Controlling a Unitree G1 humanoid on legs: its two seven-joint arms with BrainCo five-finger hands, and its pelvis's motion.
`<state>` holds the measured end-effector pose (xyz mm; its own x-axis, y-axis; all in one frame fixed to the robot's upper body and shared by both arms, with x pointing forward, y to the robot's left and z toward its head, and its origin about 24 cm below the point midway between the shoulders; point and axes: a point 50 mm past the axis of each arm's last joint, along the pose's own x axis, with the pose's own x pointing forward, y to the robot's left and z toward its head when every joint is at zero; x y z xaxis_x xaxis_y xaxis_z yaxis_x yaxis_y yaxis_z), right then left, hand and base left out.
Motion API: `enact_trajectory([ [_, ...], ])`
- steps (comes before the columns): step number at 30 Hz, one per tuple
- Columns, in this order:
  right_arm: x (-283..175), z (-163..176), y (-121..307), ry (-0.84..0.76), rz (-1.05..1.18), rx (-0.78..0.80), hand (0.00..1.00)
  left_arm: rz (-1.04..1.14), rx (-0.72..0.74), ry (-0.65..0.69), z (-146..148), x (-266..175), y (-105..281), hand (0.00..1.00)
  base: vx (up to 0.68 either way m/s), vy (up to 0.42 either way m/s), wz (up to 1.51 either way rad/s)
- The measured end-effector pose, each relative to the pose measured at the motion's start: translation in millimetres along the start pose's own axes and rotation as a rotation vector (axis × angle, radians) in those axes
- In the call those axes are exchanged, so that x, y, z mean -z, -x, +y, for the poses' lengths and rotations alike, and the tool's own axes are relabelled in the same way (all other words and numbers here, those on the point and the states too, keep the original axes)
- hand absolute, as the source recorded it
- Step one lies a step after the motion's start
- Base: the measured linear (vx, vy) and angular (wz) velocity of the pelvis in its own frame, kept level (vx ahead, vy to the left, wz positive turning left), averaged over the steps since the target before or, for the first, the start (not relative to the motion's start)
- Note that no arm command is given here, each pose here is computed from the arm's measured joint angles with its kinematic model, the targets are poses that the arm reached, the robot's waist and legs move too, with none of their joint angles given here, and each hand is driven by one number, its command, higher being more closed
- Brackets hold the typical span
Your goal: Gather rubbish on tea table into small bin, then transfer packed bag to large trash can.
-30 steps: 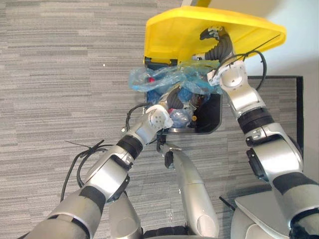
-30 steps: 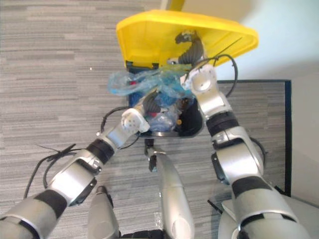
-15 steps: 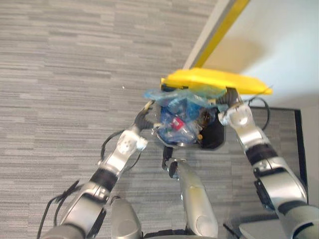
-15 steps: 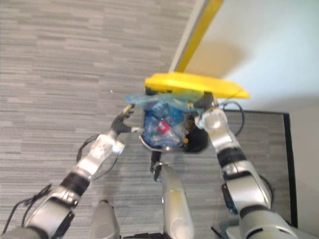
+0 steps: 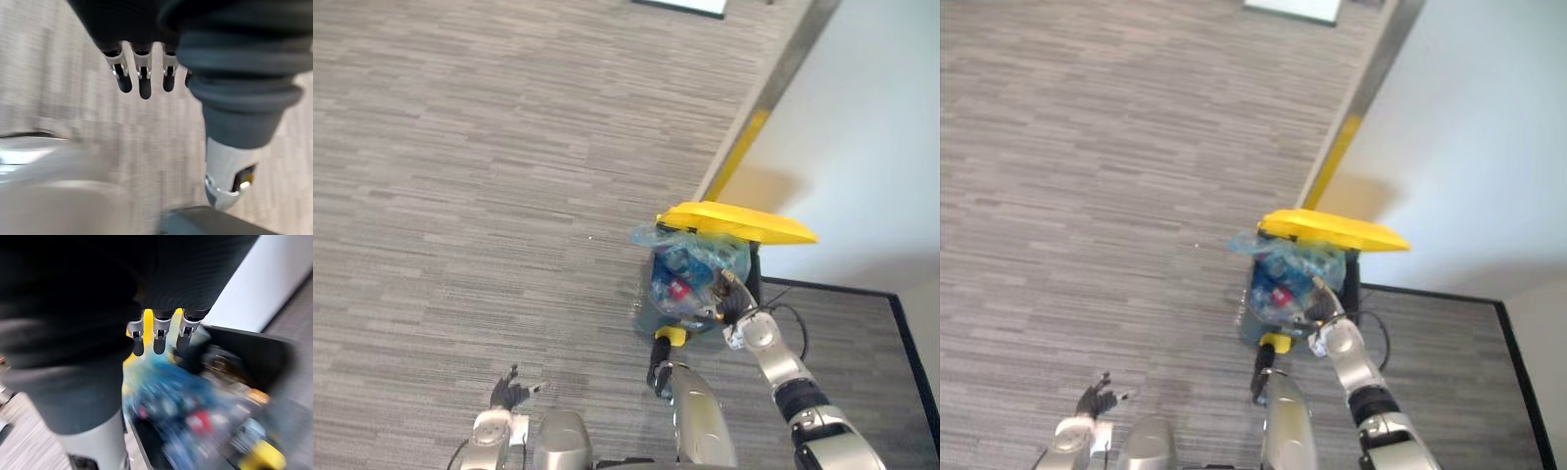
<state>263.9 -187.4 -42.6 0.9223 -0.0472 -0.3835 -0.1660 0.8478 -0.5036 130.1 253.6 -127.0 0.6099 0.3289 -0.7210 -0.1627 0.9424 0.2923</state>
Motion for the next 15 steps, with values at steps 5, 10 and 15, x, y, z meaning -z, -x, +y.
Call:
enact_trajectory([
  [5, 81.7, 56.3, 53.9, -0.047, 0.299, -0.136, 0.0, 0.056, -0.011, 0.023, -0.8, 9.6, 1.6, 0.0, -0.22, 0.047, -0.24],
  [10, 139.8, 59.5, 87.5, -0.146, 0.603, -0.067, 0.0, 0.071, 0.034, 0.124, -38.4, 10.2, 5.7, 0.0, -0.07, -0.011, -0.42],
  [15, 155.2, 56.5, 98.2, -0.255, 0.72, 0.009, 0.0, 0.122, 0.069, 0.148, -56.6, 17.2, 8.0, 0.0, -0.04, 0.025, -0.18],
])
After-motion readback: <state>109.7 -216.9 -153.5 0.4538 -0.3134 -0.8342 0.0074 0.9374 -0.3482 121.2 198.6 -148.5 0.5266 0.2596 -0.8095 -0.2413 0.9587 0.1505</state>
